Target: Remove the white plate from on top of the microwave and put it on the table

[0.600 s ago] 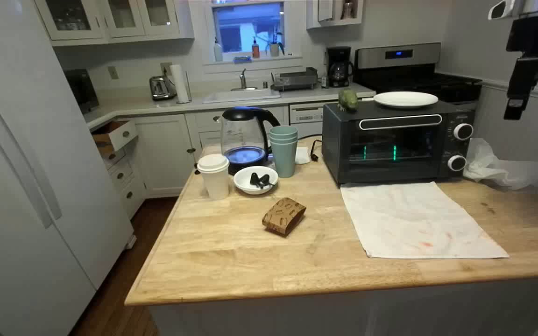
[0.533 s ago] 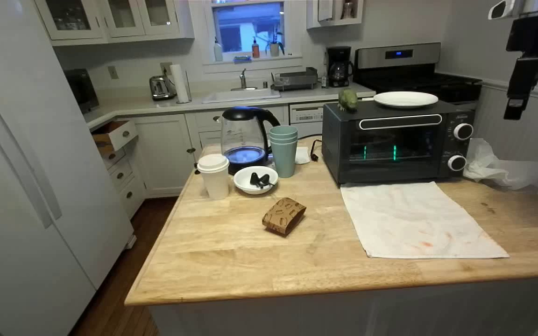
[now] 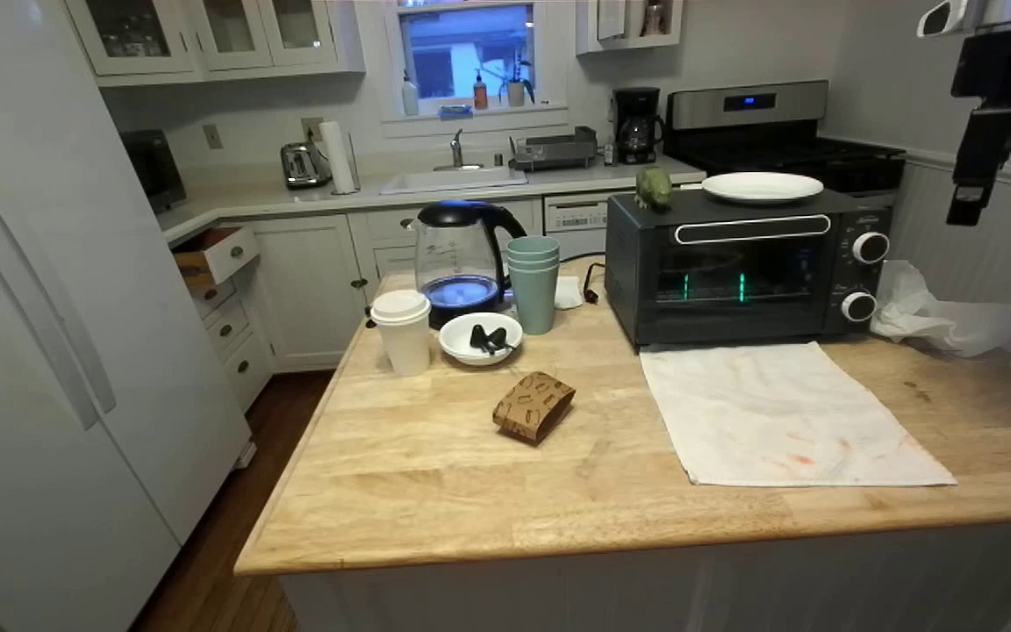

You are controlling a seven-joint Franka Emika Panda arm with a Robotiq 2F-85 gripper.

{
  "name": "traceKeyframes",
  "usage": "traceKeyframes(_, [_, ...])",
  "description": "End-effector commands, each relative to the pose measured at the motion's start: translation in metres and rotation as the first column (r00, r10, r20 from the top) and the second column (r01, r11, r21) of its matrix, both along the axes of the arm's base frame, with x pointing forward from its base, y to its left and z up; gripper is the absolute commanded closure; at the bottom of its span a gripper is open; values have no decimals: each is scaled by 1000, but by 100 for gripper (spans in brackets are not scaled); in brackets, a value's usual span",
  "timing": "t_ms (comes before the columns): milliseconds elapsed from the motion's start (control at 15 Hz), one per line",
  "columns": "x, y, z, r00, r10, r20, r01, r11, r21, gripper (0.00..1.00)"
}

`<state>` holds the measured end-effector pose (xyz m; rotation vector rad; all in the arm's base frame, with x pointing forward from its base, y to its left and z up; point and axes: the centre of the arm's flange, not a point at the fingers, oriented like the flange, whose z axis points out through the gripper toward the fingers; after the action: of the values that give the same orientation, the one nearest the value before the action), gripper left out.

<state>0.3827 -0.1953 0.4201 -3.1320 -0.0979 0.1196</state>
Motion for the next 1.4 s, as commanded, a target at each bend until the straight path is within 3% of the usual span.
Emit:
traceKeyframes(0, [14,-3,3,997,-69,-19,70,997,26,0])
traceKeyframes(200, [36,-16,12,983,-176,-46,181,972,152,0])
traceKeyframes(467, [58,-49,19,945,-326,-9,314,902,297,0])
traceKeyframes(800, [51,-116,9,869,-495,13,457,811,364,0])
traceKeyframes(1000, [50,-146,-4,814,-580,-28,526,717,458,0])
traceKeyframes(1333, [65,-173,-24,691,-722,-32,595,544,592,0])
